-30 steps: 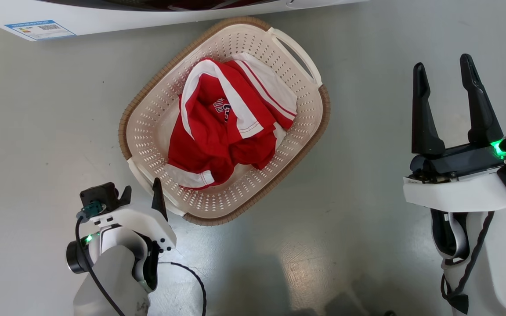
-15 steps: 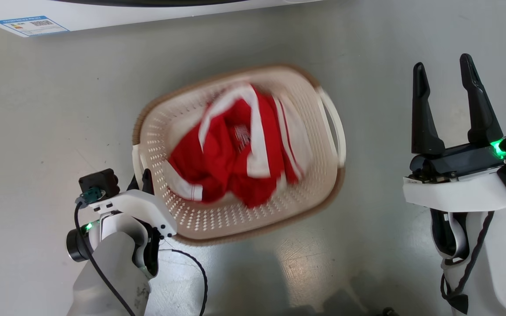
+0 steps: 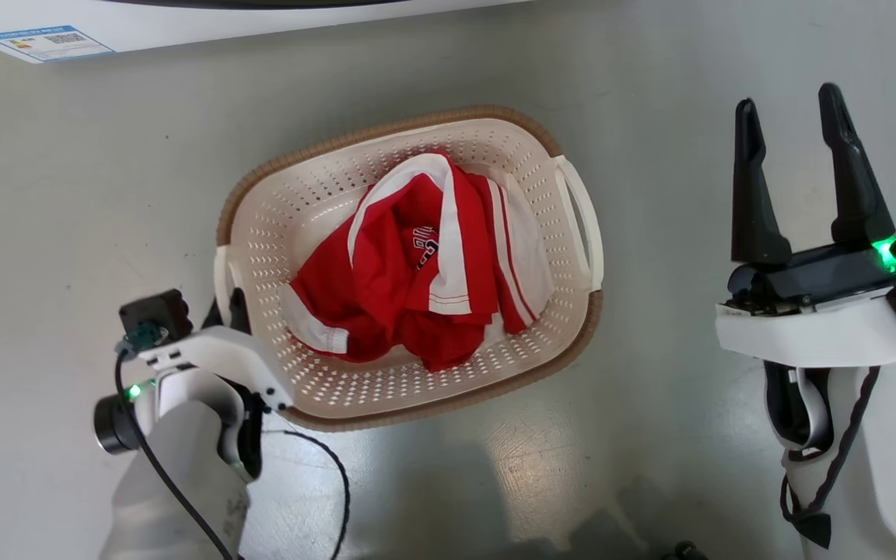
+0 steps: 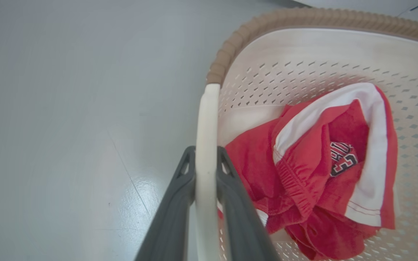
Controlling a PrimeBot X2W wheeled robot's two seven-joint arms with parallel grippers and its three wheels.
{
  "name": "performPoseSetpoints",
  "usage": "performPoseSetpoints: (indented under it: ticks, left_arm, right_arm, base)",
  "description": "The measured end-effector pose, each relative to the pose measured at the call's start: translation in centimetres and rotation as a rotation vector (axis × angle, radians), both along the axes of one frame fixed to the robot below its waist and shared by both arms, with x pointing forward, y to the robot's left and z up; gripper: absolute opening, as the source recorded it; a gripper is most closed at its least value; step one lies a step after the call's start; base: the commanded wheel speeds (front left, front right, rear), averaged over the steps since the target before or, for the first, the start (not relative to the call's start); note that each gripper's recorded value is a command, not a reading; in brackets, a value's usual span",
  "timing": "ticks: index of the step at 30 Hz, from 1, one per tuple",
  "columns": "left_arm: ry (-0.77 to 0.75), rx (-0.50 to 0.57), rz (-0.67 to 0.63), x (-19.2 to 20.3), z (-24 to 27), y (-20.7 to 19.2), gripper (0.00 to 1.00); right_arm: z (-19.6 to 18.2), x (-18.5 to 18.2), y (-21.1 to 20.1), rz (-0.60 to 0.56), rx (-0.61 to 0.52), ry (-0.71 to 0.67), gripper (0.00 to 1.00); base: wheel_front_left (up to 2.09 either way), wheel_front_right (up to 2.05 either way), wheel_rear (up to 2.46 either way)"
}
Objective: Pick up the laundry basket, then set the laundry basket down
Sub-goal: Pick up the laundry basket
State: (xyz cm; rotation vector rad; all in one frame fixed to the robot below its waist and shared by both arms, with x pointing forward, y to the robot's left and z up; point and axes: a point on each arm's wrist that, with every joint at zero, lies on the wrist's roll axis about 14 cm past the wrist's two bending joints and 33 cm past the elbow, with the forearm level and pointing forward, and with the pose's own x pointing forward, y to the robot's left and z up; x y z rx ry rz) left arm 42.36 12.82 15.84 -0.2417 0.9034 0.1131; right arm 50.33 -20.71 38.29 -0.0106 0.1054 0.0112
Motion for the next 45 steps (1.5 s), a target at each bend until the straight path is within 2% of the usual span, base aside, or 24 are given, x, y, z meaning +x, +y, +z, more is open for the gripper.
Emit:
performPoseSetpoints:
  ticks: [9,17,41,42,43,45]
  left_arm:
    - [-0.066,0.073,0.005,2.7,1.0,2.8,0.00]
    - [-0.090,0.107,-0.054,4.0,1.1,2.8,0.00]
    - [-0.097,0.146,-0.098,5.3,0.9,3.4,0.00]
    - [-0.096,0.146,-0.098,5.3,0.9,3.4,0.10]
    - [-0.095,0.147,-0.098,5.3,0.9,3.4,0.34]
    - [-0.094,0.150,-0.104,5.2,0.8,3.4,0.46]
  right_arm:
    - [0.0,0.1,0.0,0.000,0.002,-0.001,1.00]
    - [-0.2,0.0,-0.1,-0.002,0.000,0.004,1.00]
    - [-0.4,-0.2,-0.5,-0.012,-0.002,0.012,1.00]
    - [-0.4,-0.2,-0.5,-0.013,-0.002,0.012,1.00]
    - [-0.4,-0.2,-0.5,-0.013,-0.002,0.011,1.00]
    - [-0.3,-0.2,-0.5,-0.013,-0.002,0.011,1.00]
  base:
    - [0.00,0.00,0.00]
    - [0.00,0.00,0.00]
    - [0.00,0.00,0.00]
    - [0.00,0.00,0.00]
    - [0.00,0.00,0.00]
    - [0.00,0.00,0.00]
